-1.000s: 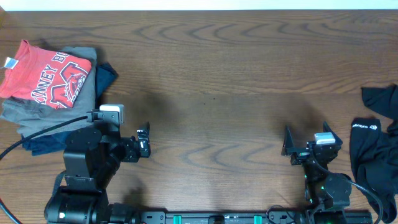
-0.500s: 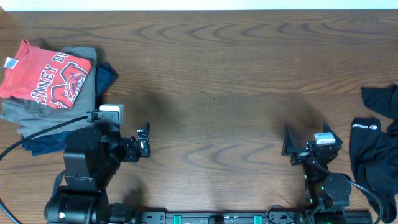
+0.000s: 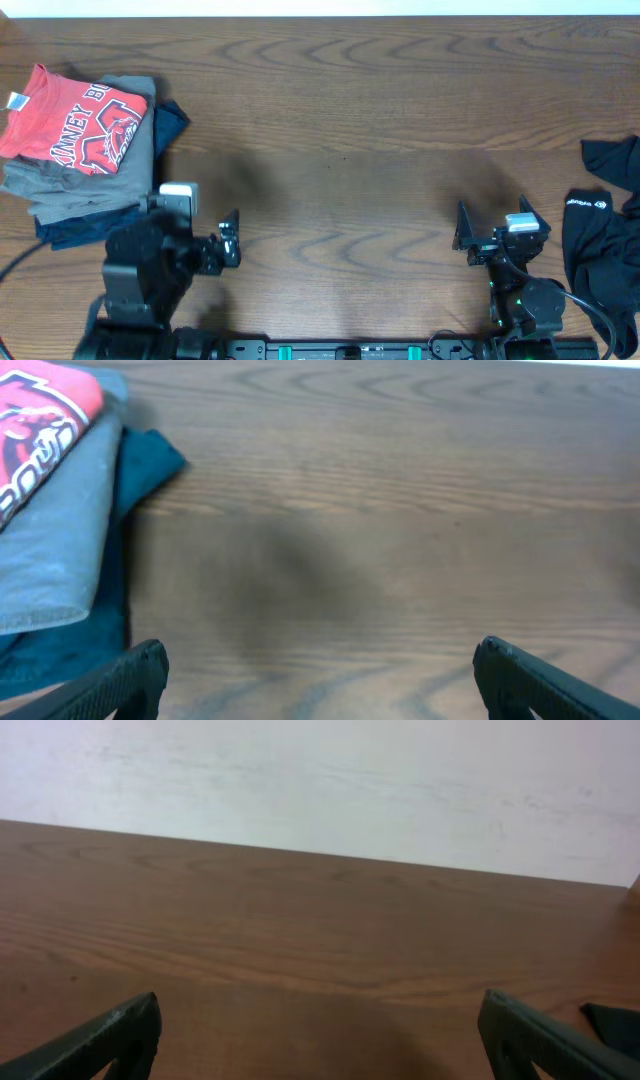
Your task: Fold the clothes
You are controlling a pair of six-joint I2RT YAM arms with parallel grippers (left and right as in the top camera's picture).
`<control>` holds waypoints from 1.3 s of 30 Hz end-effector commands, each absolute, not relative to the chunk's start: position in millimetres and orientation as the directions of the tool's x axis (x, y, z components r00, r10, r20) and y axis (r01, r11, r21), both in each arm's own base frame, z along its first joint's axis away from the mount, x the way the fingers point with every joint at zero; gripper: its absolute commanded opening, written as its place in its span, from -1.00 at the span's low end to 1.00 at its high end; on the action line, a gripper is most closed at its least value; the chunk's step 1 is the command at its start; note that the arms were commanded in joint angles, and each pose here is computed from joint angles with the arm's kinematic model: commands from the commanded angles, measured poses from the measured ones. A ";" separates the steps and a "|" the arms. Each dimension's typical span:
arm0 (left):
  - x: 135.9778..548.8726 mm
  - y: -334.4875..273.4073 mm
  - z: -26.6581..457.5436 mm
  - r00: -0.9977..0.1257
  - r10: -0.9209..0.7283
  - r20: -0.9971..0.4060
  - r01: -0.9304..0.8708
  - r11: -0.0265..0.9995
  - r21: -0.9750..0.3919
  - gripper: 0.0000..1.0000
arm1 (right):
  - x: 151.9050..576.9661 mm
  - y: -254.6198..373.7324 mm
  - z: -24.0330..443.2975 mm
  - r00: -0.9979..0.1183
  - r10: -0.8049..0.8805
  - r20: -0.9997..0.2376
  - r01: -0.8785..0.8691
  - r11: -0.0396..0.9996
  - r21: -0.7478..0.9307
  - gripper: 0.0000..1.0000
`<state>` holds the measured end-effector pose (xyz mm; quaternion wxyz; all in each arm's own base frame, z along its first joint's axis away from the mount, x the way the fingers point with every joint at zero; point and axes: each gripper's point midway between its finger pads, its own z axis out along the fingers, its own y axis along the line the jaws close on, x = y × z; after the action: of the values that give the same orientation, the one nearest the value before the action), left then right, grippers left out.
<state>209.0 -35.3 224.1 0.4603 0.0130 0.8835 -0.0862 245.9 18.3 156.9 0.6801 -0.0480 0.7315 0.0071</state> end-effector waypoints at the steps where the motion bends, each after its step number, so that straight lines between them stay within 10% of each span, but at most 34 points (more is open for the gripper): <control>1: 206.7 -25.0 199.3 -0.540 -0.062 -0.839 0.067 0.991 -0.117 0.96 | 245.4 20.0 156.8 -0.069 -0.054 -0.996 -0.089 0.995 -0.048 0.98; 21: 245.1 -7.3 167.8 -0.049 -0.098 -0.994 0.020 0.995 -0.099 0.96 | 245.4 20.0 156.8 -0.069 -0.054 -0.996 -0.089 0.995 -0.048 0.98; 39: 243.9 -7.7 138.2 -0.149 -0.095 -0.984 0.012 0.995 -0.098 0.96 | 245.4 20.0 156.8 -0.069 -0.054 -0.996 -0.089 0.995 -0.048 0.99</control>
<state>245.3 -11.0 151.6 0.6681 -0.0260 0.7418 -0.0528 245.8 18.8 156.8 0.6799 -0.0489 0.7316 0.0083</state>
